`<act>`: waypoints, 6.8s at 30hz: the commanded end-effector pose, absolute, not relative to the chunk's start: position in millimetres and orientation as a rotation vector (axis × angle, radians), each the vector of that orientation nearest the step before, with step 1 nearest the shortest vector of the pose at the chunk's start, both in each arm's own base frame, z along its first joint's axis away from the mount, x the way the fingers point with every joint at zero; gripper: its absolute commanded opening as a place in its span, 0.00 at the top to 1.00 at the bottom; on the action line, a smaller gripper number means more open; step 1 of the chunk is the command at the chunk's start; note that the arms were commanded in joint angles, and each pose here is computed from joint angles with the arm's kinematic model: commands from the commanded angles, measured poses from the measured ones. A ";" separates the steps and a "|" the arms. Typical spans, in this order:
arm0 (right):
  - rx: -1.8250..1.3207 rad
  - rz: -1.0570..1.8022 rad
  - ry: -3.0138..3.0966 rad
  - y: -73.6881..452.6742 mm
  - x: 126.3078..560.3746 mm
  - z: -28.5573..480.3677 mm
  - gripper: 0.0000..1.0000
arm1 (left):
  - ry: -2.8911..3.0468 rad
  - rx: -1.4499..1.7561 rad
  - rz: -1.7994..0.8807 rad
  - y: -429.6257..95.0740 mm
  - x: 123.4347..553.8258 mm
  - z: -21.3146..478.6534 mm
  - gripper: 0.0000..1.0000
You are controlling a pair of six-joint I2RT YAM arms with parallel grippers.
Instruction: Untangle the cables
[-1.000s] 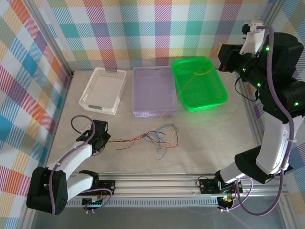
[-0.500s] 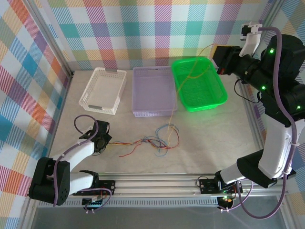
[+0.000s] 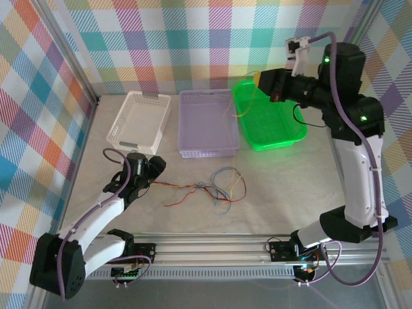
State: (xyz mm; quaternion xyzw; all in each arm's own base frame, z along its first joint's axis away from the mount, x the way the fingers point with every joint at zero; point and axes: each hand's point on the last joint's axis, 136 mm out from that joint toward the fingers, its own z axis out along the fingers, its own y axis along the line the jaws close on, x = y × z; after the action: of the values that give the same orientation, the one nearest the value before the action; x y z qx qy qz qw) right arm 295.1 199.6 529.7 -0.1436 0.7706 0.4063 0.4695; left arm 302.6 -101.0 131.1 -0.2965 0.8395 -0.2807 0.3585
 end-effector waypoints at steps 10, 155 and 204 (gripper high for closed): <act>-0.485 1.257 1.793 225.3 273.9 537.5 1.00 | 1.789 -0.142 -1.289 -208.4 303.1 272.6 0.14; -0.382 1.104 2.099 218.3 215.7 280.5 0.28 | 2.391 0.144 -0.388 -263.6 570.3 152.1 1.00; -0.337 0.693 2.579 251.0 231.3 78.5 0.43 | 2.572 -0.183 -0.520 -204.7 302.6 132.9 0.00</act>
State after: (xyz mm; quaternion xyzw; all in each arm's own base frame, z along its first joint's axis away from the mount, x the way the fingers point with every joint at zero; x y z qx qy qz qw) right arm 212.9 237.5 65.3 -0.1210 0.9443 0.2409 0.1885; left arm 303.9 -203.9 130.8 -0.0427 0.9576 -0.1709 0.2281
